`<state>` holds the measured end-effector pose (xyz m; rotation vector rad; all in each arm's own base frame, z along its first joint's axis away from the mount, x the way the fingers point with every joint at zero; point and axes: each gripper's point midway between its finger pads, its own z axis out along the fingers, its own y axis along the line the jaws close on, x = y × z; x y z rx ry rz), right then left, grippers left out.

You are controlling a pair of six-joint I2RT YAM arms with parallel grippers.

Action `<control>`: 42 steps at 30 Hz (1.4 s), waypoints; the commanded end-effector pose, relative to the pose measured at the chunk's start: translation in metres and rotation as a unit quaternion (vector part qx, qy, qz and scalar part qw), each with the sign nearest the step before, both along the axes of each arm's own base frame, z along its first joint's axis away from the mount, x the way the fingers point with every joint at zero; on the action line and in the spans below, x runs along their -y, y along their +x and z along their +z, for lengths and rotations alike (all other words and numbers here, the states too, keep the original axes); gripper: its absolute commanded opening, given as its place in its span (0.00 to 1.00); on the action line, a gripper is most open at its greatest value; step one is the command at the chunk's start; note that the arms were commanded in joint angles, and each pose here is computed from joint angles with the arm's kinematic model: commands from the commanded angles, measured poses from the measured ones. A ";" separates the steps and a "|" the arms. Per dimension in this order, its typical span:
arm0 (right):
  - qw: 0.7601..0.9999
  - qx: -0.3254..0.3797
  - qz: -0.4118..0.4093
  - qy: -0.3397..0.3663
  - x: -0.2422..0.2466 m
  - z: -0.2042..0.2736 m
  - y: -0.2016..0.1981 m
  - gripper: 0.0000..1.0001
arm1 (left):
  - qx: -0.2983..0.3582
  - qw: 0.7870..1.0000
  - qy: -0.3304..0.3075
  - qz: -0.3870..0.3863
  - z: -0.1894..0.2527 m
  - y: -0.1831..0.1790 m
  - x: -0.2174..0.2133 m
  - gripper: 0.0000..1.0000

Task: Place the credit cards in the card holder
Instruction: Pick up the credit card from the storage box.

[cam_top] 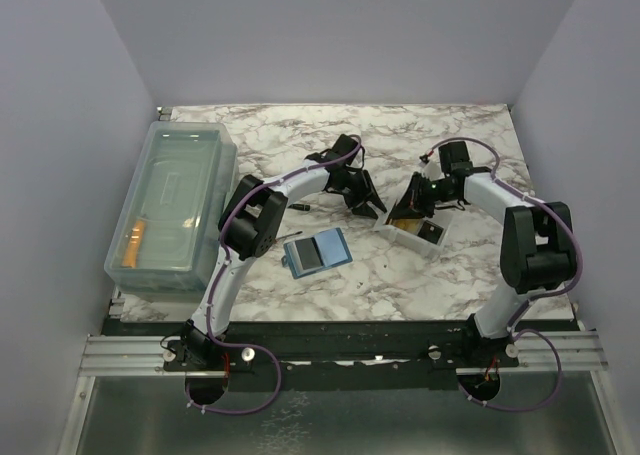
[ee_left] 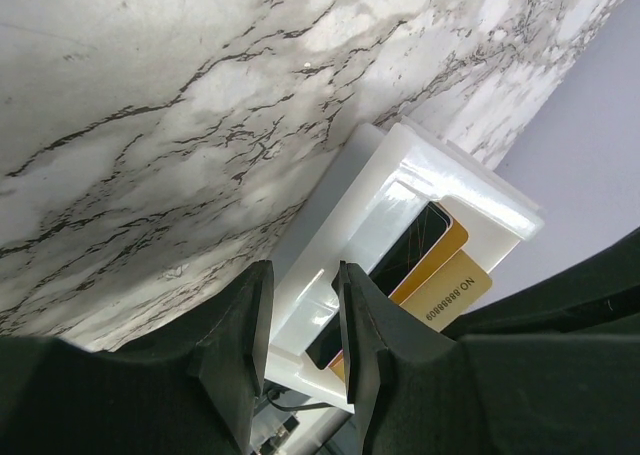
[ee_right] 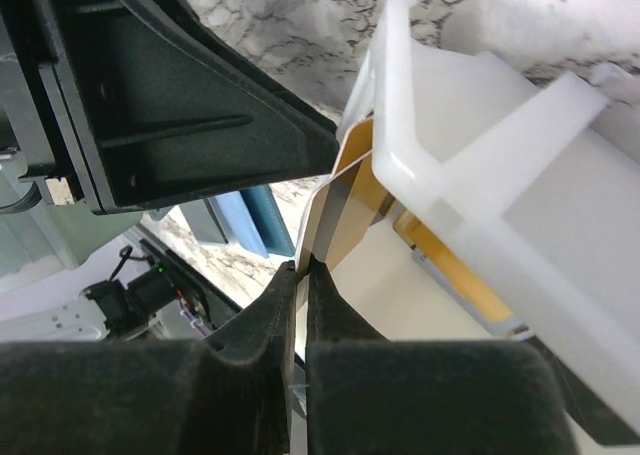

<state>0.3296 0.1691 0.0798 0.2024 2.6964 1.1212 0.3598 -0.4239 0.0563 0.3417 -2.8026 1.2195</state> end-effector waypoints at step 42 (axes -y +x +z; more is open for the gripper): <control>0.982 0.012 -0.103 -0.160 0.054 0.057 -0.015 0.00 | 0.047 0.997 0.051 -0.032 0.032 -0.021 -0.019 0.44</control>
